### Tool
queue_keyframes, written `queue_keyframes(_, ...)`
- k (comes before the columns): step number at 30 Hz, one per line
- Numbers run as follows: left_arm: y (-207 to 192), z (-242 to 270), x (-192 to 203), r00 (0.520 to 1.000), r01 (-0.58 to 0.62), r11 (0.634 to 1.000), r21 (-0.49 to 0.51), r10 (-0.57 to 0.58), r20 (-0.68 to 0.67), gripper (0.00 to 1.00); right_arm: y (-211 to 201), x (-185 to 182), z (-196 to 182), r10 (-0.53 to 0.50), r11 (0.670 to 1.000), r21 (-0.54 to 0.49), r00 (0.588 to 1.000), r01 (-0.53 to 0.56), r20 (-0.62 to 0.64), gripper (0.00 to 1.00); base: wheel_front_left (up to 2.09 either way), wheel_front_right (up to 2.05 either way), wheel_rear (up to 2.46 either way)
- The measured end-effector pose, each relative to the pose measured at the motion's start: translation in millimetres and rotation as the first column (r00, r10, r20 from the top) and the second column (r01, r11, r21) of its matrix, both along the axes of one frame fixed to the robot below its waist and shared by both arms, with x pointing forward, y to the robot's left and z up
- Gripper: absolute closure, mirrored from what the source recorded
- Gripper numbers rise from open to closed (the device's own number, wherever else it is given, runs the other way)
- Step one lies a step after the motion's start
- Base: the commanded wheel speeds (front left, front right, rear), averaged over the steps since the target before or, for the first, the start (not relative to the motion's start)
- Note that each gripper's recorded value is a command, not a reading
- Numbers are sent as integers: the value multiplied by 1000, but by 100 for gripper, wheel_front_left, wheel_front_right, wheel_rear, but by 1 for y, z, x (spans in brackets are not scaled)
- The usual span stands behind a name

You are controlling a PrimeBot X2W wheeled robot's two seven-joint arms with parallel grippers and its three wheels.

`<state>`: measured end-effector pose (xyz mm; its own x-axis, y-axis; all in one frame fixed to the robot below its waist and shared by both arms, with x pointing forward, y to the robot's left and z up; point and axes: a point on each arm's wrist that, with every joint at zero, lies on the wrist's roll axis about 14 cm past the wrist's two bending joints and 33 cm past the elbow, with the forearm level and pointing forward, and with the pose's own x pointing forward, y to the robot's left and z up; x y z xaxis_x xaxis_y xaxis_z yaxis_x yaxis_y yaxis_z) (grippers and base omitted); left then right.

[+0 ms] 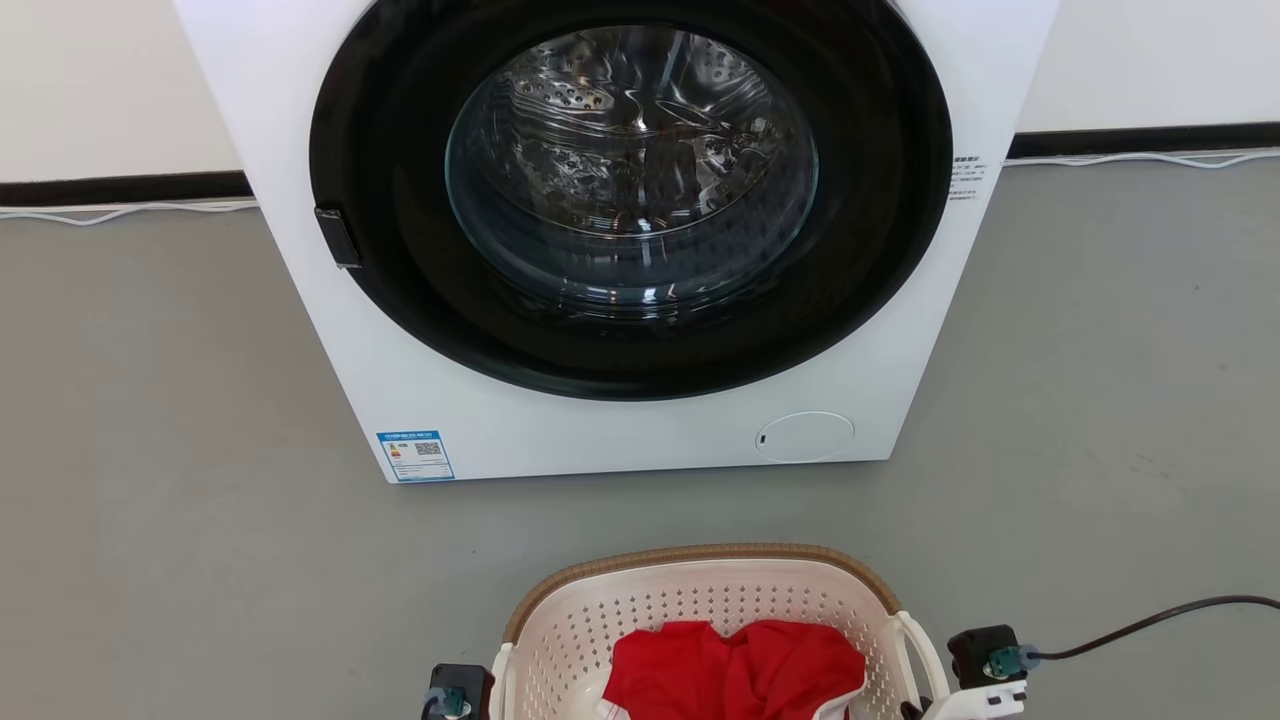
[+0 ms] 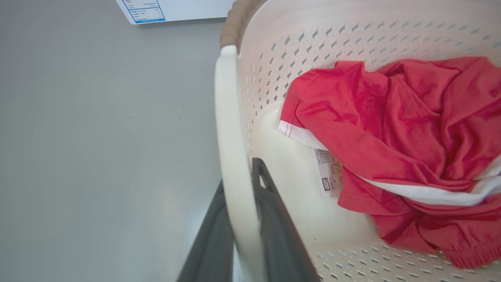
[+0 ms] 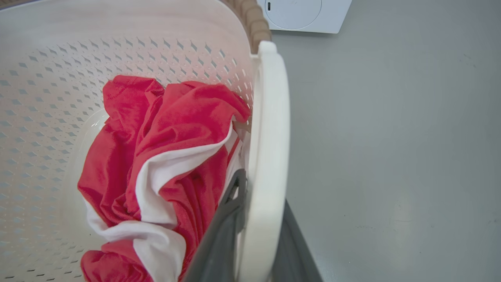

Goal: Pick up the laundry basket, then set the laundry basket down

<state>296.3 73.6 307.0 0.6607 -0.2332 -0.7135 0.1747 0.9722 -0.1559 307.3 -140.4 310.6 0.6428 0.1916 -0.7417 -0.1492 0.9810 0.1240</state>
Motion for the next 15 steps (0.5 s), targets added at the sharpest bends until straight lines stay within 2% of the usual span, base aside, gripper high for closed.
queue_keyframes(15,0,-3,3,1000,2,1000,1,-2,-7,100,1,-1,-8,-10,1000,12,1000,10,-24,100,0,0,0)
